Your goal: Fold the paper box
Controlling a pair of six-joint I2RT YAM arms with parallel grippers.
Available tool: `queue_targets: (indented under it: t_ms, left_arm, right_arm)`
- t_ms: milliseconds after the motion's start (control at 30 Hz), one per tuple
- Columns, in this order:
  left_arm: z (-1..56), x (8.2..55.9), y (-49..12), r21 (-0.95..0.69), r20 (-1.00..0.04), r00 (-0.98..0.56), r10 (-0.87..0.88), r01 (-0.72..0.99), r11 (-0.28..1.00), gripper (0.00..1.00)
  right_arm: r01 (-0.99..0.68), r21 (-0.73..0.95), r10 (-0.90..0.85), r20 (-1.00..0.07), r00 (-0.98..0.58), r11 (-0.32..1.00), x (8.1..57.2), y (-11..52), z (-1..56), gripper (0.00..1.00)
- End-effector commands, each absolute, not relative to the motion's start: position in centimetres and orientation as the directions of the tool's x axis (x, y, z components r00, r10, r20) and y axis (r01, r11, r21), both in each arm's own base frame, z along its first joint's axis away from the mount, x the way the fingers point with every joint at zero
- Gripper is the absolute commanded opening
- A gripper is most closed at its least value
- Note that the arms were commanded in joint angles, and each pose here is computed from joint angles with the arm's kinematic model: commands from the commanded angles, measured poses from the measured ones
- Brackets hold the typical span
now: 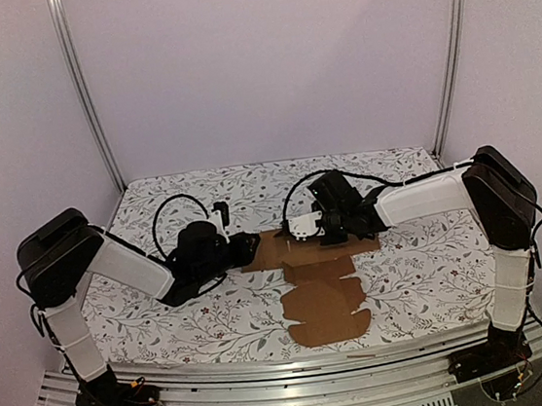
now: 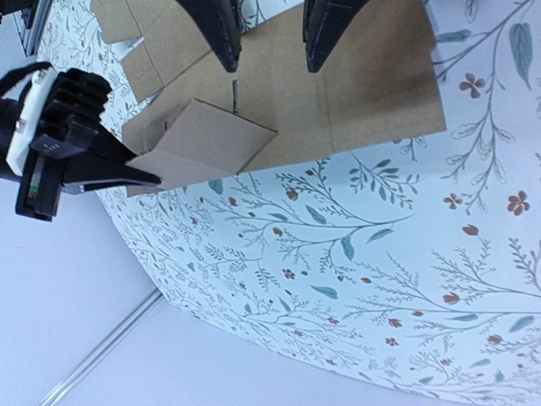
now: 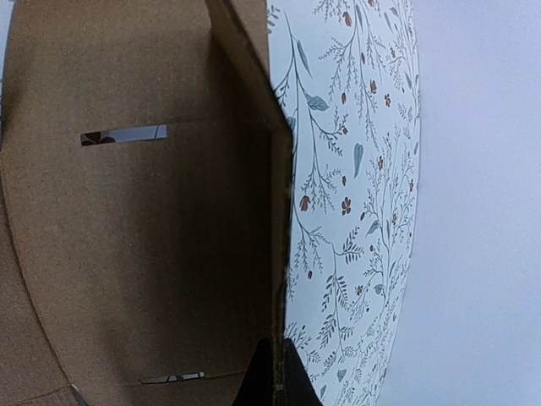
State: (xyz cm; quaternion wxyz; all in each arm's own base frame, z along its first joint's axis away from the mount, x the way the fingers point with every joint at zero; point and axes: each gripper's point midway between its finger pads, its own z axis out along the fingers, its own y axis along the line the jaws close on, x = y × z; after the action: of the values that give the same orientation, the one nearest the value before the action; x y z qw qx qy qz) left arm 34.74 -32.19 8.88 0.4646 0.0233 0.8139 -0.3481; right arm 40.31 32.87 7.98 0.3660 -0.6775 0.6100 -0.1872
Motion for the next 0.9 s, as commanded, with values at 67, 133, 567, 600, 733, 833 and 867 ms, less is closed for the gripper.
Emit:
queue_targets:
  t_ms: [67, 133, 567, 600, 733, 833, 867]
  left_arm:
    - [7.7, 37.1, -33.1, -0.547, -0.747, -0.600, -0.288, 0.309, 0.778, 0.22]
    - [7.4, 37.4, -33.7, -0.555, -0.740, -0.610, -0.284, 0.315, 0.770, 0.22]
    - [6.5, 37.0, -37.5, -0.577, -0.721, -0.651, -0.236, 0.375, 0.726, 0.21]
    - [6.5, 36.8, -37.8, -0.574, -0.723, -0.651, -0.230, 0.381, 0.724, 0.21]
    - [6.8, 36.8, -38.7, -0.579, -0.724, -0.652, -0.225, 0.397, 0.713, 0.21]
    - [6.9, 37.3, -39.5, -0.587, -0.719, -0.657, -0.229, 0.397, 0.705, 0.22]
    - [6.9, 37.2, -39.9, -0.593, -0.713, -0.665, -0.221, 0.404, 0.696, 0.22]
  right_arm:
    - [-0.681, -0.732, -0.955, -0.215, 0.204, 0.019, 39.7, 33.3, 9.6, 0.00]
    - [-0.681, -0.732, -0.955, -0.214, 0.206, 0.017, 39.6, 33.4, 9.6, 0.00]
    - [-0.670, -0.741, -0.956, -0.224, 0.191, 0.040, 40.0, 33.8, 10.2, 0.00]
    - [-0.670, -0.741, -0.956, -0.228, 0.188, 0.045, 40.0, 33.8, 10.3, 0.00]
    - [-0.673, -0.738, -0.955, -0.233, 0.184, 0.050, 39.9, 34.0, 10.1, 0.00]
    - [-0.670, -0.740, -0.955, -0.234, 0.180, 0.055, 39.9, 34.0, 10.2, 0.00]
    - [-0.670, -0.741, -0.956, -0.235, 0.178, 0.057, 39.9, 33.9, 10.3, 0.00]
